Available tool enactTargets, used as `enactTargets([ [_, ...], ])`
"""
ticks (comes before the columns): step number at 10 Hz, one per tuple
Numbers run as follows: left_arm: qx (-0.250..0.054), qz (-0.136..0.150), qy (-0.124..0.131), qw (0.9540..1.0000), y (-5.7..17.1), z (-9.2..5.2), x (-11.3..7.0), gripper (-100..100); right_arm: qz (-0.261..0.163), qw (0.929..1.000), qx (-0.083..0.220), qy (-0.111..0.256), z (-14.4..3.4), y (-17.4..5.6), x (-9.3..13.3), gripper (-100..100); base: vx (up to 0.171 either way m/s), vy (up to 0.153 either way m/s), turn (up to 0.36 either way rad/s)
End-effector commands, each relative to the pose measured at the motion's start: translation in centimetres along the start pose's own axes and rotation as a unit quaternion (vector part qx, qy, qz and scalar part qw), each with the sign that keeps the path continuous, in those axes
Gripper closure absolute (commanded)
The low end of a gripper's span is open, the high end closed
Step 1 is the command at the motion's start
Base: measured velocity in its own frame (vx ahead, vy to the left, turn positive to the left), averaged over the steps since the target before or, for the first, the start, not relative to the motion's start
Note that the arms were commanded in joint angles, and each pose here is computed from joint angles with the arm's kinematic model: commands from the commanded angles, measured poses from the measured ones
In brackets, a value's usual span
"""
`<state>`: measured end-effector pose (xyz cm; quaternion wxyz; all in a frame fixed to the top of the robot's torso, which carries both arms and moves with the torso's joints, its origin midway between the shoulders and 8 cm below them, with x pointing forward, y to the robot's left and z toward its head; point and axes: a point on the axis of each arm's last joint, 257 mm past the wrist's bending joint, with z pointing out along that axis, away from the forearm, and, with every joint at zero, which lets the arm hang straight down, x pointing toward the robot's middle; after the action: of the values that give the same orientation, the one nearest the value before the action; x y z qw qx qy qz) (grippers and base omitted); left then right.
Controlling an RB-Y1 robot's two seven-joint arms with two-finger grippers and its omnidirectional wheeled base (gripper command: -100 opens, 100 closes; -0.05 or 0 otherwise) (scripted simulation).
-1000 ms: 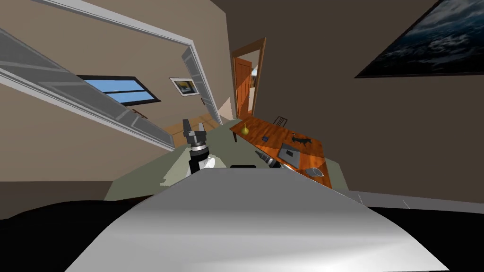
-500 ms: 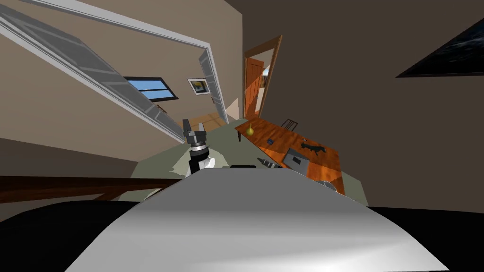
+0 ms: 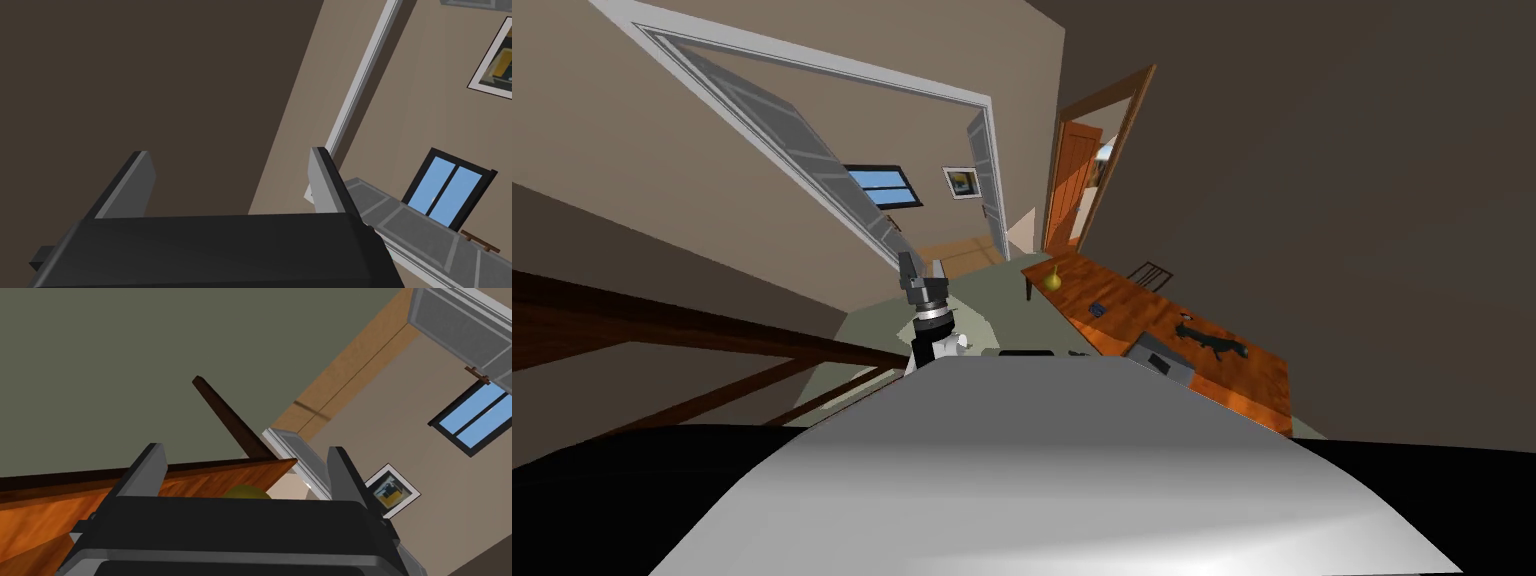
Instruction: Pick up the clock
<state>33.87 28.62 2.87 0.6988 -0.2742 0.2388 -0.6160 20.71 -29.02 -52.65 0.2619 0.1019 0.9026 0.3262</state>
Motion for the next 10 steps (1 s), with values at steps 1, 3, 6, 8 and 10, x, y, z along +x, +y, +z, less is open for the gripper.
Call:
enactTargets([
  [1,0.0,0.0,0.0,1.0,0.0,0.0,0.0,0,0.0,0.9996,0.023,0.016,-1.1,-1.5,1.4,-100,0.034,-0.044,0.16],
  [3,0.0,0.0,0.0,1.0,0.0,0.0,0.0,0,-0.002,0.9973,0.059,0.043,-3.1,-4.6,3.4,-100,0.038,-0.05,0.245],
  [6,0.0,0.0,0.0,1.0,0.0,0.0,0.0,0,-0.005,0.9875,0.129,0.091,-7.4,-10.2,6.8,-100,0.05,-0.058,0.287],
  [8,0.0,0.0,0.0,1.0,0.0,0.0,0.0,0,-0.006,0.9806,0.161,0.112,-9.8,-12.7,8.2,-100,0.086,-0.094,0.34],
  [10,0.0,0.0,0.0,1.0,0.0,0.0,0.0,0,-0.007,0.9727,0.192,0.13,-12.3,-14.9,9.4,-100,0.074,-0.093,0.256],
])
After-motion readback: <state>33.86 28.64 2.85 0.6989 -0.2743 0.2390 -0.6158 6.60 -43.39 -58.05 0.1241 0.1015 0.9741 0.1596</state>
